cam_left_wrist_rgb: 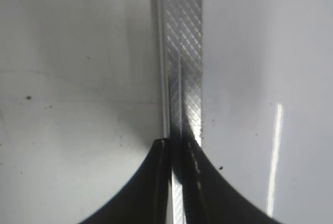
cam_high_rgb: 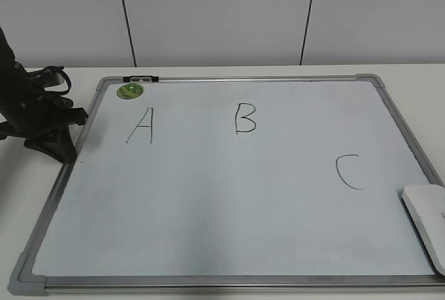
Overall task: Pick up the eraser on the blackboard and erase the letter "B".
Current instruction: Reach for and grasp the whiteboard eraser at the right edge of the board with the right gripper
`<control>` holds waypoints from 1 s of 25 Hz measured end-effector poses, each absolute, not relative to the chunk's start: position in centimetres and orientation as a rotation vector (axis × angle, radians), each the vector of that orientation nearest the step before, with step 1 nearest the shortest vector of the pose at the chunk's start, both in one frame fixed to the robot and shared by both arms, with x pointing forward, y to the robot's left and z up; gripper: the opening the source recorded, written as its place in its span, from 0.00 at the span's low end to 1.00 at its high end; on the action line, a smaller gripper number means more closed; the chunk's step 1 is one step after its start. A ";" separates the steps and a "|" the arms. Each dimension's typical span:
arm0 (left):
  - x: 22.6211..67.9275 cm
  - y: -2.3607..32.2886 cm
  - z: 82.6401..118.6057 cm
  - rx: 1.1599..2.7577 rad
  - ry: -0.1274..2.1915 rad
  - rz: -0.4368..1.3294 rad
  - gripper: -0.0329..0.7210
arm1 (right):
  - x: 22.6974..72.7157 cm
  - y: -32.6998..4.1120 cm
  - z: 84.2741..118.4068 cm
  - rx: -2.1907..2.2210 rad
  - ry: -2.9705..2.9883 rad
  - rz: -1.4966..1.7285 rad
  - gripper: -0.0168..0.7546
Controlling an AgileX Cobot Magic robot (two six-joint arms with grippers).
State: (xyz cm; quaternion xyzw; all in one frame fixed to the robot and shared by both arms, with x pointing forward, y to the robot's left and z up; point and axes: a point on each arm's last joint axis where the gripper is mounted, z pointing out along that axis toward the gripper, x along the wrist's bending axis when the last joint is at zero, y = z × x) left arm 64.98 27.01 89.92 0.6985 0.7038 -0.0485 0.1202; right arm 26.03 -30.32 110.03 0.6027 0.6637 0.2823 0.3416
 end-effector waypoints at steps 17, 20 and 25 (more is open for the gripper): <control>65.0 27.0 90.0 2.040 2.056 -0.146 0.08 | 40.2 -29.1 104.7 1.884 2.181 0.384 0.81; 65.0 27.0 90.0 2.040 2.056 -0.146 0.08 | 42.4 -29.1 102.8 1.912 2.214 0.330 0.87; 65.0 27.0 90.0 2.040 2.056 -0.146 0.08 | 45.8 -29.2 99.4 1.929 2.235 0.271 0.88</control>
